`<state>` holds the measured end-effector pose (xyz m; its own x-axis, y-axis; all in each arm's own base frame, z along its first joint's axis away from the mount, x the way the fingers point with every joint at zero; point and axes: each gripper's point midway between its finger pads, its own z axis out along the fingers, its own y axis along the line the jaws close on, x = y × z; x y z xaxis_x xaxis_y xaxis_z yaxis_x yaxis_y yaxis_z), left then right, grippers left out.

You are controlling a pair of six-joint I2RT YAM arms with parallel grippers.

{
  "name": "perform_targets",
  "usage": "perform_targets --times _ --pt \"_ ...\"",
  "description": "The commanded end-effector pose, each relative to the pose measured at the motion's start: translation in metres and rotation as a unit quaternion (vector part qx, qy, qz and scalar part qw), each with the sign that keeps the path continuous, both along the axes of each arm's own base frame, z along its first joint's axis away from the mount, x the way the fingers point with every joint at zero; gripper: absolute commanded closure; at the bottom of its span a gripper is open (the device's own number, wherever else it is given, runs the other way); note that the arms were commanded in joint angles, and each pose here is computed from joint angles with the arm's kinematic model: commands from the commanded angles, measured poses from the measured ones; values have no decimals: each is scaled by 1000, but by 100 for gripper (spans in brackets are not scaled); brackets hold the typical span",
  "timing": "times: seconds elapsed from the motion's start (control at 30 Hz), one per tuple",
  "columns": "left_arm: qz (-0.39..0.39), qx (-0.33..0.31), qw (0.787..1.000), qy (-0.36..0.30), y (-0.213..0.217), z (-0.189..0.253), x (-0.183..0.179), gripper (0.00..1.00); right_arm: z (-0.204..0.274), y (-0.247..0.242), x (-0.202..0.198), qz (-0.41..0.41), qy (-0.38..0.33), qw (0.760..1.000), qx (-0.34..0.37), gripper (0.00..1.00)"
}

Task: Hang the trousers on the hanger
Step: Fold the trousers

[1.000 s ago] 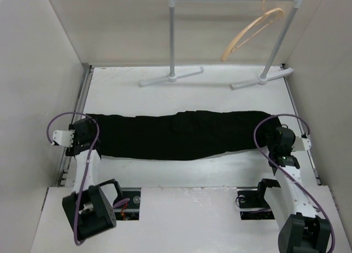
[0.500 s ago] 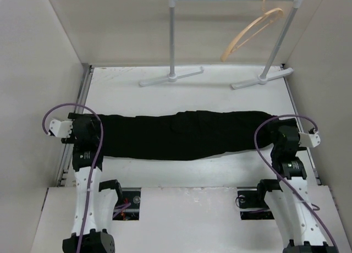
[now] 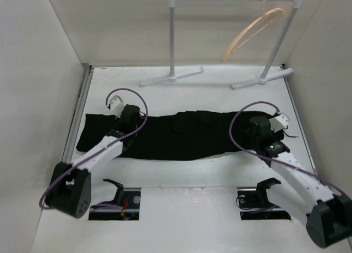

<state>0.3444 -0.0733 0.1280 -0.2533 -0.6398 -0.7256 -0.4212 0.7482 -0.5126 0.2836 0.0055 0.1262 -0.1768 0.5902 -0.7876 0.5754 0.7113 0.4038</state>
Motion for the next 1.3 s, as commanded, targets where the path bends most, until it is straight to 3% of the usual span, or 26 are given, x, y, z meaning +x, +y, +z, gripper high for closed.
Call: perform_targets --times 0.0,0.1,0.3,0.57,0.73,0.87,1.1,1.27 --pt "-30 -46 998 -19 -30 -13 24 79 7 19 25 34 -10 999 -8 78" --pt "-30 -80 996 22 -31 -53 29 79 -9 22 29 34 13 999 -13 78" --pt "80 -123 985 87 40 -117 13 80 -38 23 35 42 45 998 -10 79" --pt "171 -146 969 99 98 -141 -10 81 -65 47 42 84 63 994 29 79" --pt "207 -147 964 73 125 -125 -11 80 -68 56 40 101 58 992 51 80" --pt "203 -146 968 18 131 -84 -1 72 -58 65 35 118 46 991 53 79" --pt "113 -93 985 -90 82 19 25 48 -23 68 37 129 9 991 33 75" --pt "51 -41 992 -111 41 49 31 35 -8 76 36 140 -3 990 10 67"
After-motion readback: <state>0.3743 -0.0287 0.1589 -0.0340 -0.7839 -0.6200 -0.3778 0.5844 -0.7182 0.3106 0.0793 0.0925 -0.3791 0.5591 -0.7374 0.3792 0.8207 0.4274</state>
